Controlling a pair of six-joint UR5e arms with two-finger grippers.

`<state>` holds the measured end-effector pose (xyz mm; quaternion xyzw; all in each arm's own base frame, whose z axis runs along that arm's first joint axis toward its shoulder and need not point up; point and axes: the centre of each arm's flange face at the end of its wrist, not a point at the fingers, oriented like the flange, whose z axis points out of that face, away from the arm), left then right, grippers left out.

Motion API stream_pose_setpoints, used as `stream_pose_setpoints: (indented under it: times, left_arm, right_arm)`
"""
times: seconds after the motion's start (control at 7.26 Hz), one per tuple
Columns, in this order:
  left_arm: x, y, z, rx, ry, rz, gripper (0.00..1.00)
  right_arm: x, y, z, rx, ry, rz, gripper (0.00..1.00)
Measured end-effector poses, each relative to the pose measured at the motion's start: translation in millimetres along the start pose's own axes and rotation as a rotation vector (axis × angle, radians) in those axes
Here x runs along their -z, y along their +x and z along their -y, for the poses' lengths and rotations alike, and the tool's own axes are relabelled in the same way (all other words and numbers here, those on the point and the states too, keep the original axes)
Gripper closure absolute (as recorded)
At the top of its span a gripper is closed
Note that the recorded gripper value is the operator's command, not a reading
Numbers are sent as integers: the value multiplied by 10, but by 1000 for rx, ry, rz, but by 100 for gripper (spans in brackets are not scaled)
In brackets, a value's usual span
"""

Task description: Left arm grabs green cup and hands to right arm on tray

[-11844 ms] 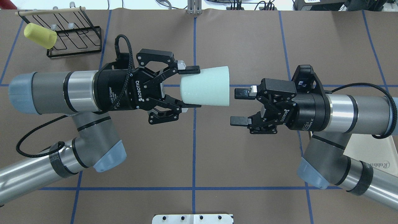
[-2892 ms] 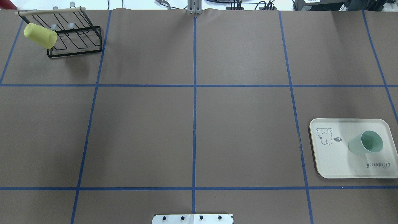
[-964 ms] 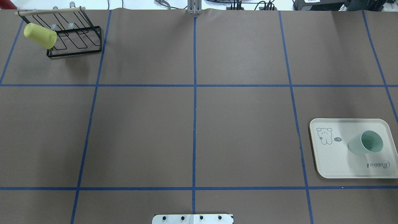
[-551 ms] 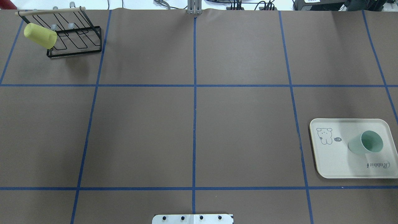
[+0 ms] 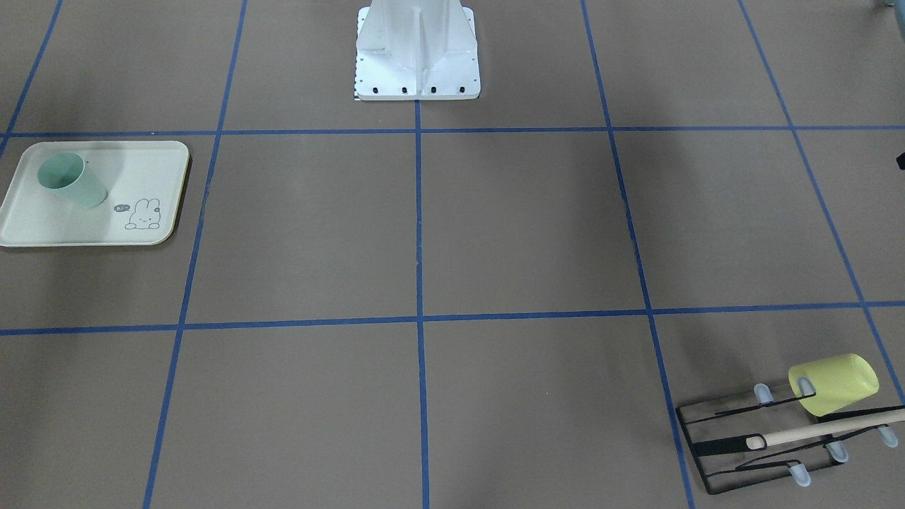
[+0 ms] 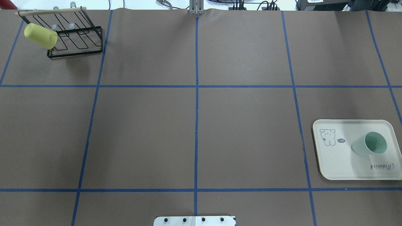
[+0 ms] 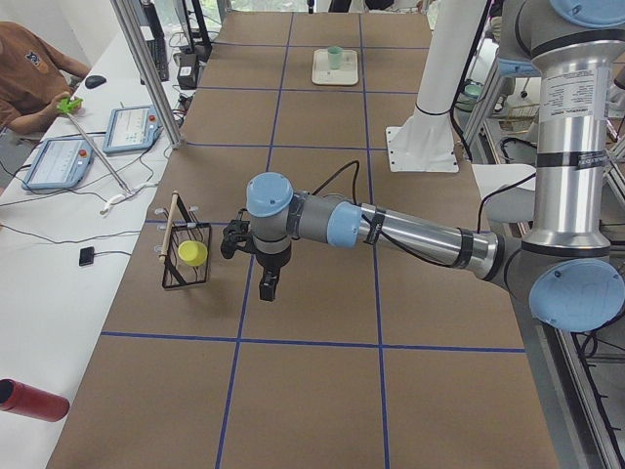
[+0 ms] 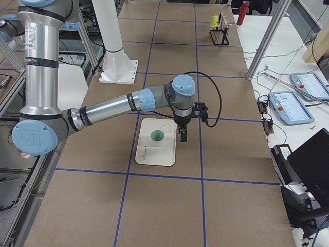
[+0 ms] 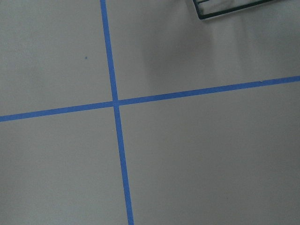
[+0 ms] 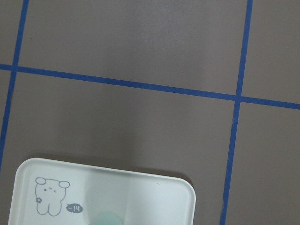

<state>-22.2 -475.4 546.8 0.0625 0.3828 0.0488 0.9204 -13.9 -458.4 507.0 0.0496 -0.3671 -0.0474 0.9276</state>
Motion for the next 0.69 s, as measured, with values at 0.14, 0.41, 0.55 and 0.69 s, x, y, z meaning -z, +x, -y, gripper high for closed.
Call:
stream_pose_setpoints:
  times: [0.14, 0.41, 0.55, 0.69]
  left_arm:
    - [5, 4, -1, -1, 1, 0, 0]
    - [10, 11, -2, -2, 2, -1, 0]
    - [11, 12, 0, -3, 3, -1, 0]
    - [16, 15, 9, -4, 4, 0, 0]
  right_arm:
    - [10, -12, 10, 3, 2, 2, 0]
    - [27, -33, 34, 6, 7, 3, 0]
    - [43, -54, 57, 9, 11, 5, 0]
    - [49, -62, 67, 8, 12, 6, 0]
